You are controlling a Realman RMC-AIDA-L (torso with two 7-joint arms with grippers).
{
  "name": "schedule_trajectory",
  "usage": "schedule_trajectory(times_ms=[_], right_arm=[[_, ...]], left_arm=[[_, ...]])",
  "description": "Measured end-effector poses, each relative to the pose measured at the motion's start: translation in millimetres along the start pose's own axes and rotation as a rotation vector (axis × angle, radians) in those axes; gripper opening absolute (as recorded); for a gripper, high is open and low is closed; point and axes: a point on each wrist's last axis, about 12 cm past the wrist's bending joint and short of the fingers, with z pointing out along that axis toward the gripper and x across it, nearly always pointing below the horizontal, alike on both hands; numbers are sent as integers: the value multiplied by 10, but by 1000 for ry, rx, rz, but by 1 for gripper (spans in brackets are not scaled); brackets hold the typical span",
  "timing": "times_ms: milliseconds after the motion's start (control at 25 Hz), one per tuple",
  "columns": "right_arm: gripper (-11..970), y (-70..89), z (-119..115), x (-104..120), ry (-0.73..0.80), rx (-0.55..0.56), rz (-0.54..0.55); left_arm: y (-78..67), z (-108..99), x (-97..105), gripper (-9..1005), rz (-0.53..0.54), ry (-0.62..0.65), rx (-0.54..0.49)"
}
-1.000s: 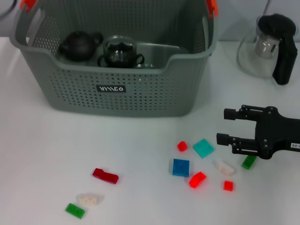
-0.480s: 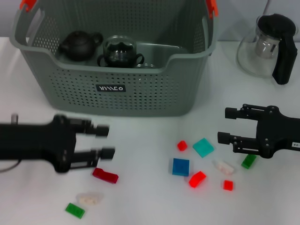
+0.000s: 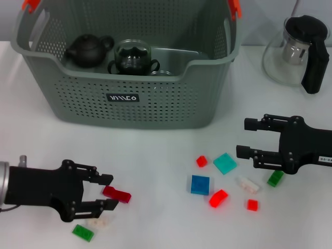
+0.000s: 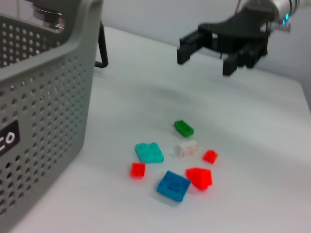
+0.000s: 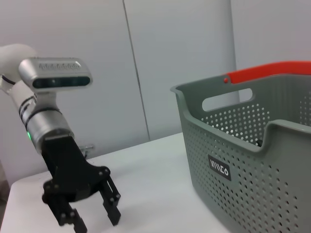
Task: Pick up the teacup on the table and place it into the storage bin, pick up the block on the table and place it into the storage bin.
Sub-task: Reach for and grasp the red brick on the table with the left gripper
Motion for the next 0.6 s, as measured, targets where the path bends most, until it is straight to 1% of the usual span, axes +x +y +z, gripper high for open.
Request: schedule_trajectory(times_ms=[80, 160, 200, 240, 360, 440, 600], right_arm=[[740, 0, 3, -1, 0, -1, 0], [740, 0, 2, -1, -1, 0, 0], [740, -1, 4, -3, -1, 0, 0], [740, -1, 4, -3, -1, 0, 0], [741, -3, 9, -8, -2, -1, -1], [741, -2, 14, -9, -3, -2, -1], [741, -1, 15, -10, -3, -2, -1]], left_arm=[[21, 69, 73, 521, 49, 2, -15], [54, 125, 119, 517, 60, 5, -39], [110, 209, 165, 515, 49, 15, -65], [110, 209, 165, 513, 49, 15, -65], [186, 314, 201, 506, 33, 34, -97], [218, 338, 212, 502, 41, 43, -119], [216, 335, 233, 494, 64, 52, -126]])
